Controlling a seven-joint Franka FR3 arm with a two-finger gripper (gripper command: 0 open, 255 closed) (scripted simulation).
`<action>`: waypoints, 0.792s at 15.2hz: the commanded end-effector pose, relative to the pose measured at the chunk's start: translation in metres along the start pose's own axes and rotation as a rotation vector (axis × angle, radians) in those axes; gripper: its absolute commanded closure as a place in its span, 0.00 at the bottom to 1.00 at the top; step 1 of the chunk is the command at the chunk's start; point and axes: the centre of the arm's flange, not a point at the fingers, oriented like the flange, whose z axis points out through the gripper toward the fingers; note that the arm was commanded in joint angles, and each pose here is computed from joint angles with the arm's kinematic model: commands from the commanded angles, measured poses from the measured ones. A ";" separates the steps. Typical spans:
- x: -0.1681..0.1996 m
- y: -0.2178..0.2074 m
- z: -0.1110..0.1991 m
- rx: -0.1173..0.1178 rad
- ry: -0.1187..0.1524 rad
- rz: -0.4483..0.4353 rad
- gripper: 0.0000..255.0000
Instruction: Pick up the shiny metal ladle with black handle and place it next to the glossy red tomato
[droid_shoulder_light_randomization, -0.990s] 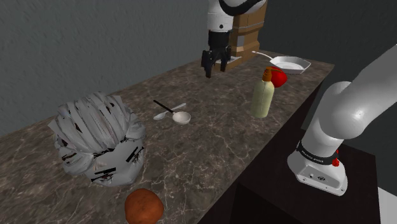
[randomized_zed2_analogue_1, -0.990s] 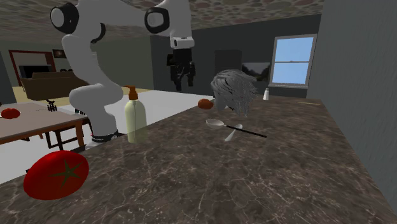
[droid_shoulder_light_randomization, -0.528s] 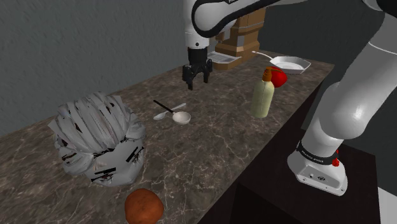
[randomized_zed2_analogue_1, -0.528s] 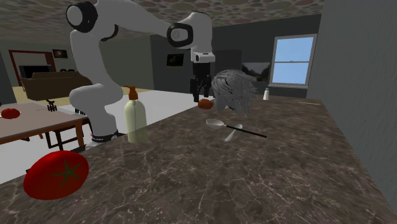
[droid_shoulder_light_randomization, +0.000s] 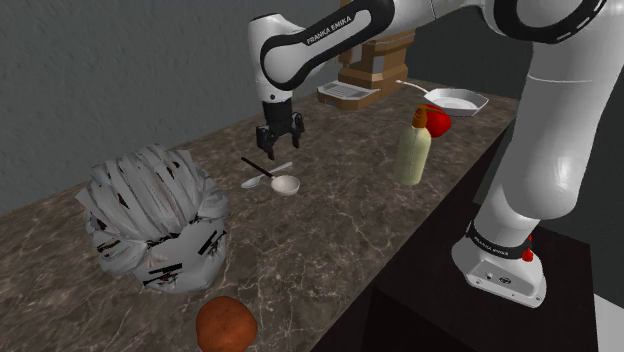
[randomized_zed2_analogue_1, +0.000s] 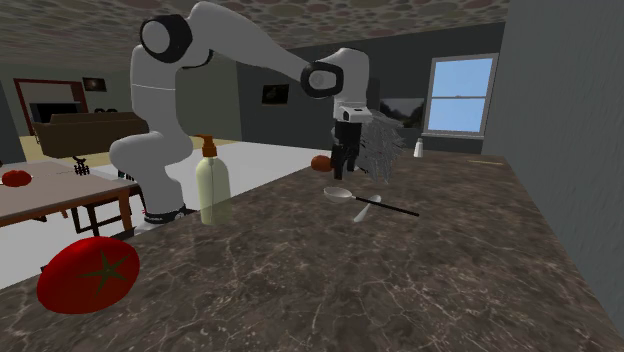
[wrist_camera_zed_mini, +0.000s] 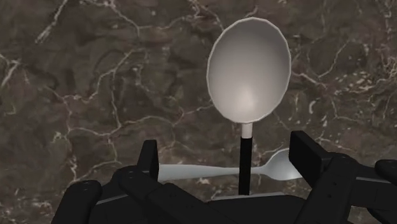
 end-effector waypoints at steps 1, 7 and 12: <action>0.016 -0.015 0.018 -0.007 -0.008 0.004 0.00; 0.049 -0.040 0.060 -0.021 -0.025 0.011 0.00; 0.048 -0.040 0.086 -0.021 -0.025 0.011 0.00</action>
